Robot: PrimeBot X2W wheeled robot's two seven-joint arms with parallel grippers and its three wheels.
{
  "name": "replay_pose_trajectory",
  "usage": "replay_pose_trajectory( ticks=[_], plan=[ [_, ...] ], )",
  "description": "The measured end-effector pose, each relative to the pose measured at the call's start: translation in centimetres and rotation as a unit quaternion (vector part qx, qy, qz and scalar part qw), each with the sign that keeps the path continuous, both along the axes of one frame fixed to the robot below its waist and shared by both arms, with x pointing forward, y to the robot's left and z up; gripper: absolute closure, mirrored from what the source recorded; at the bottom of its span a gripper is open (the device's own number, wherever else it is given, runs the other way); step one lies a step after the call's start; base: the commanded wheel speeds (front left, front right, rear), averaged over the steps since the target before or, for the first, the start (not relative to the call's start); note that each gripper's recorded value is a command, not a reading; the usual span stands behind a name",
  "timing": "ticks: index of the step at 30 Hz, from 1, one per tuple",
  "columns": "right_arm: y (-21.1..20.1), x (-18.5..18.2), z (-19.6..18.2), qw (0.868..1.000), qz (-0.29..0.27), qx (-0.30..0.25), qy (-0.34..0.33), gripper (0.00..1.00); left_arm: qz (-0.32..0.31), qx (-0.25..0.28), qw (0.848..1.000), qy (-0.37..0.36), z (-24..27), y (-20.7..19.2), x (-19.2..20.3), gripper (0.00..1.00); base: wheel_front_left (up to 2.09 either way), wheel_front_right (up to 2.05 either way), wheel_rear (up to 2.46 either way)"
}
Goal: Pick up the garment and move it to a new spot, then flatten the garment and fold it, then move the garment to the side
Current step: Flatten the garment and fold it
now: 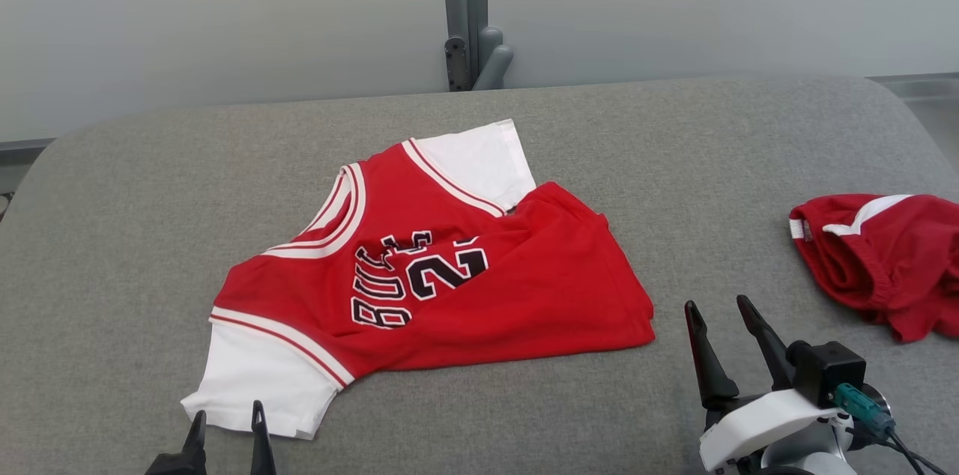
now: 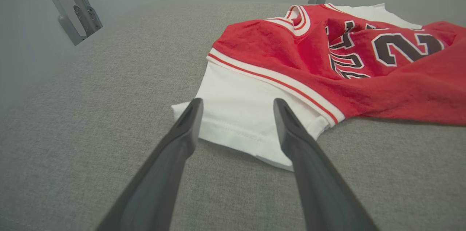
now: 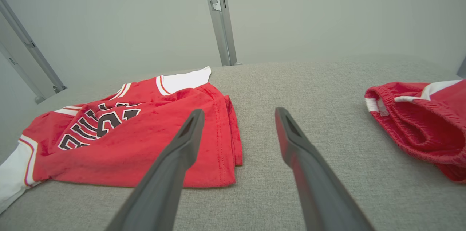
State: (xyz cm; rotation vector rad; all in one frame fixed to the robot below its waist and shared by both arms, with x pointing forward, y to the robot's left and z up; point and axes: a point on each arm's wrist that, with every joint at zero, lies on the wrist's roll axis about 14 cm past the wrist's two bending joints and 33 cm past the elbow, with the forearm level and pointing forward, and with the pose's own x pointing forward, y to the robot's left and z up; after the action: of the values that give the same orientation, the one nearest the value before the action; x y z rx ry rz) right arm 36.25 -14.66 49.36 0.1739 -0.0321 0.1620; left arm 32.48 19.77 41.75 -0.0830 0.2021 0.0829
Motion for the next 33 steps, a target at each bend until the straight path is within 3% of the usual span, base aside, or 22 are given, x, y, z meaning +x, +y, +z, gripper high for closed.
replay_pose_trajectory(
  ticks=[10, 20, 33],
  plan=[
    [1.3, 0.2, -0.4, 1.000, 0.017, 0.002, 0.006, 0.00, 0.016, -0.002, 1.000, -0.002, 0.1, 0.9, -0.6, 0.00, 0.00, 0.00, 0.00],
    [2.8, -0.9, -5.5, 0.995, 0.043, -0.001, 0.089, 0.00, 0.005, -0.010, 1.000, 0.015, -0.9, 0.1, -0.4, 0.00, 0.00, 0.00, 0.00],
    [3.3, 1.6, -8.2, 0.989, 0.038, 0.027, 0.140, 0.01, -0.008, -0.009, 0.999, 0.030, -1.8, -0.5, 0.8, 0.00, 0.00, 0.00, 0.00]
  ],
)
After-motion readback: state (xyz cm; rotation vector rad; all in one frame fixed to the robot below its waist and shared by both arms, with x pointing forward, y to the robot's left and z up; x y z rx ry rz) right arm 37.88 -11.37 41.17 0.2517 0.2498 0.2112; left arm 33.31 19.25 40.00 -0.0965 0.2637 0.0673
